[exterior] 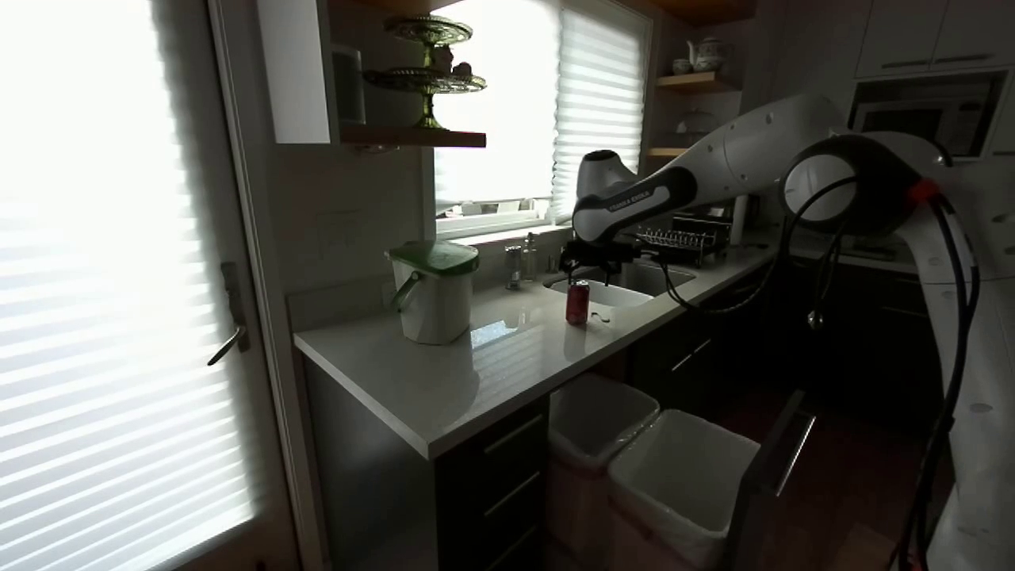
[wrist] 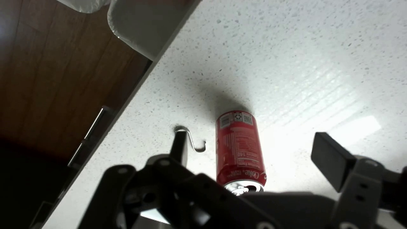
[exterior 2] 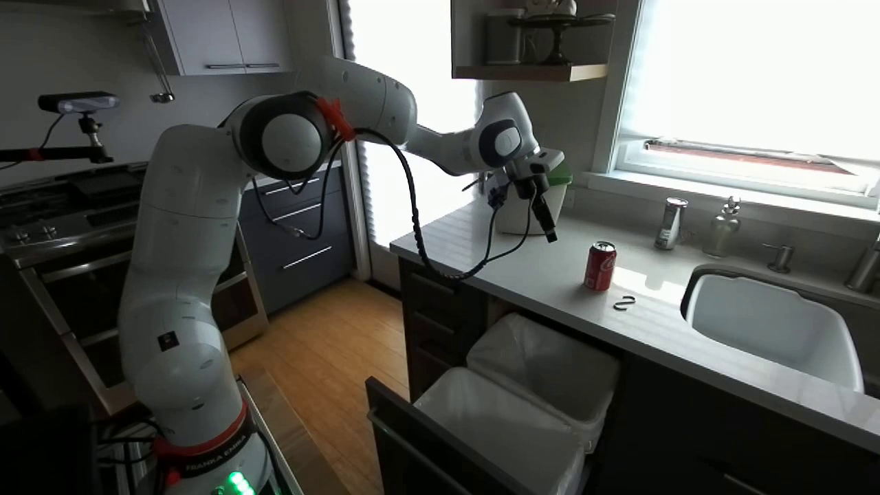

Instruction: Pick up the soda can and drop it in the drawer waste bin

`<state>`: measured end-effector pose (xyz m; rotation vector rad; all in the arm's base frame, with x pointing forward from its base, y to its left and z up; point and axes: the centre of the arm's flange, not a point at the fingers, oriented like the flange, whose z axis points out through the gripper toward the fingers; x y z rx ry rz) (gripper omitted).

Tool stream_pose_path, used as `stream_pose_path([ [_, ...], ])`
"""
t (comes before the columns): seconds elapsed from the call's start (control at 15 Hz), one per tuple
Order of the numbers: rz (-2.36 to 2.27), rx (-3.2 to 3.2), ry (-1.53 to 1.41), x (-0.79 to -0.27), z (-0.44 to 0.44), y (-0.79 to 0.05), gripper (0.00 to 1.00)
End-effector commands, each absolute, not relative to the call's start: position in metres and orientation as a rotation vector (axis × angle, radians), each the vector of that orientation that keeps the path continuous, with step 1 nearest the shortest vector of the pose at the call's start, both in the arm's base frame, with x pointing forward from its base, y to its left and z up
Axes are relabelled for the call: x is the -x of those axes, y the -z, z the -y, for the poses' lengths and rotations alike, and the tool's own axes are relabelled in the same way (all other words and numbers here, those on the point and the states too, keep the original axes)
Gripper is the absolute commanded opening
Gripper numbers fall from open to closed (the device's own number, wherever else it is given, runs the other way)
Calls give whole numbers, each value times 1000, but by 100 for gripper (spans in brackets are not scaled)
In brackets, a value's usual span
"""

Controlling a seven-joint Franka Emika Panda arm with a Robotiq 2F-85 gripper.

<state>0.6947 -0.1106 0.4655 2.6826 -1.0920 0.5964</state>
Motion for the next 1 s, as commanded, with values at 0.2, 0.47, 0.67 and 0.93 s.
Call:
stream_pose_path([
  [0.2,1130,-2642,-635,-708,121,-459,100],
  [0.47,1207,-2560,-681,-724,149,-445,100],
  [0.67,1260,-2535,-716,-731,158,-432,100],
  [0.93,1294,-2489,-777,-738,163,-416,100],
])
